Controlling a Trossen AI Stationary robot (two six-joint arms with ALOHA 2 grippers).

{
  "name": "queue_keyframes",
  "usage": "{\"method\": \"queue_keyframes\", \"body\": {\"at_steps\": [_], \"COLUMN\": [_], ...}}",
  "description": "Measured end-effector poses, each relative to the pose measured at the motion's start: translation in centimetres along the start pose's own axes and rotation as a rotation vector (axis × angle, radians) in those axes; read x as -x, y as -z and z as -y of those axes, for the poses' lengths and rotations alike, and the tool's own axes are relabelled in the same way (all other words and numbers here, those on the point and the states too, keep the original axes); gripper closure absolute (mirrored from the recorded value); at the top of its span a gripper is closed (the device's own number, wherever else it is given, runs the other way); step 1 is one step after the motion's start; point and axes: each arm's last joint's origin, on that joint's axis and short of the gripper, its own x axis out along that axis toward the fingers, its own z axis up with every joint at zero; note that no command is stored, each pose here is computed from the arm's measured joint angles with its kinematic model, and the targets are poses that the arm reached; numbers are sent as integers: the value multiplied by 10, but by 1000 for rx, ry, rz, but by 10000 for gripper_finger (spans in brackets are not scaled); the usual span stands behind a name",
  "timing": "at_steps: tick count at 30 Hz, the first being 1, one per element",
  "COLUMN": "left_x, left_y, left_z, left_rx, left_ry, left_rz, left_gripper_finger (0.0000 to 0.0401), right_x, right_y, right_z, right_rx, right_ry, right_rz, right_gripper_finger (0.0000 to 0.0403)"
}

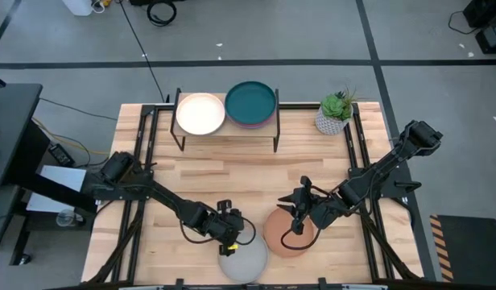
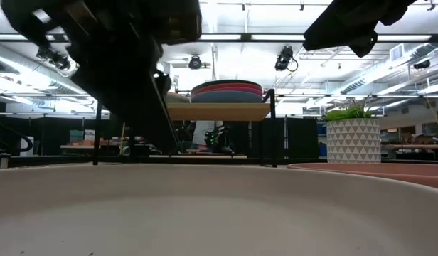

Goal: Place and stack plates onto a shelf
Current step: Stack the gray plate on top of the light orange plate on the shelf

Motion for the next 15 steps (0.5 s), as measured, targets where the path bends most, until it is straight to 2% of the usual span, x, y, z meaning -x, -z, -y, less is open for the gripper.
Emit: {"method": "queue_keyframes", "body": {"at_steps": [11,15], "left_x": [-16,-16], "left_y": [12,12], "left_z": [0,0], "left_rx": [-55,-77], "left_ry": [-53,-54], "left_rz": [-47,-51], "left_gripper_finger": [261,296], "right_x": [0,0], "right_y": [-1,-1], "right_z": [-1,-1], "right_rx": [-2,-3], "right_ry": [-13,-13], "right_rz": [5,4], "right_gripper_finger": [310,310]}}
